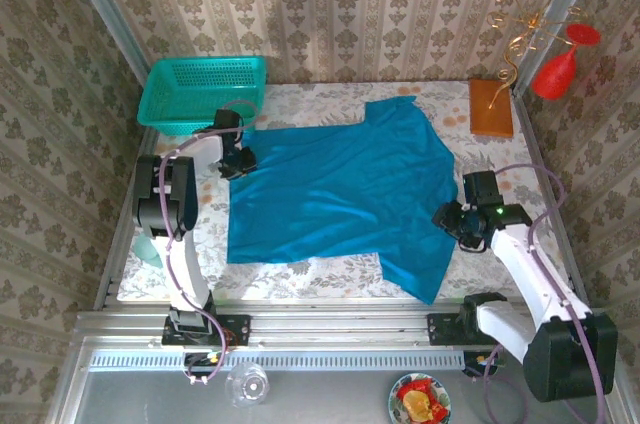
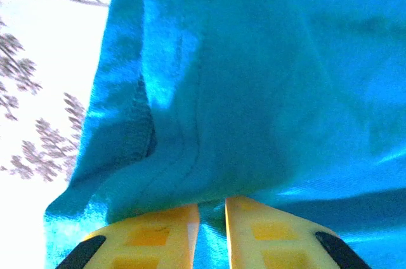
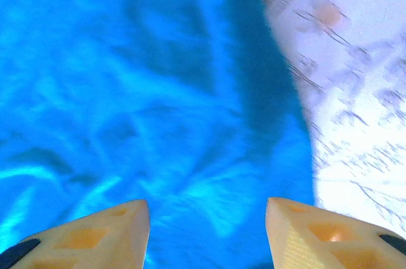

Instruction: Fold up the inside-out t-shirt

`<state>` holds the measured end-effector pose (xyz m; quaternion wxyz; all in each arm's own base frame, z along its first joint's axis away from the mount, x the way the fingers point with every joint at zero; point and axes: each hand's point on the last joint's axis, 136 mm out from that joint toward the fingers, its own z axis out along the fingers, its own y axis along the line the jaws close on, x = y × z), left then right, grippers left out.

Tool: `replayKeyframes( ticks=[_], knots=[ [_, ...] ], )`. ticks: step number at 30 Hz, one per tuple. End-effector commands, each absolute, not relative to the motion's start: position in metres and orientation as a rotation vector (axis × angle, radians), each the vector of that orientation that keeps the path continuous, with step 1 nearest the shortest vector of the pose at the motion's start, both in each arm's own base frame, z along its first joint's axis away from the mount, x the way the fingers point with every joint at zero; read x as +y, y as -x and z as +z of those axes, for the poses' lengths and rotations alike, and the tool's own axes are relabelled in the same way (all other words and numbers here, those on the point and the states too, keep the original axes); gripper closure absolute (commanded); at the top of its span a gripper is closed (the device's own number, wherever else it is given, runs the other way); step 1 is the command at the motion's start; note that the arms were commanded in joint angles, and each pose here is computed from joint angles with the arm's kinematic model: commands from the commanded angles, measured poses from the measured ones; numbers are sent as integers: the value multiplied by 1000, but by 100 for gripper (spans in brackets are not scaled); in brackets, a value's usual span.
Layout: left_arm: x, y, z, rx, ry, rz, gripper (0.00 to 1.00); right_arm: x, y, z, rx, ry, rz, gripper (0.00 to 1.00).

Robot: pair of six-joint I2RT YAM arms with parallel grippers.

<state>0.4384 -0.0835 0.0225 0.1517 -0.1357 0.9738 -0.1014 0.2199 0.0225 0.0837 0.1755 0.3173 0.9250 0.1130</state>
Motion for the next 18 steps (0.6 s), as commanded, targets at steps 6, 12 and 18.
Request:
replayKeyframes(
  ticks=[6,12,18],
  knots=[
    [-59,-442,28,2751,423,-227,77,29,-152,56,2700,-1139,191,53],
    [-84,-429,76,2674,361,-351,76,52,-128,41,2813,-1028,92,55],
    [-104,-397,106,2636,315,-430,76,72,-114,29,2884,-1033,147,60]
  ],
)
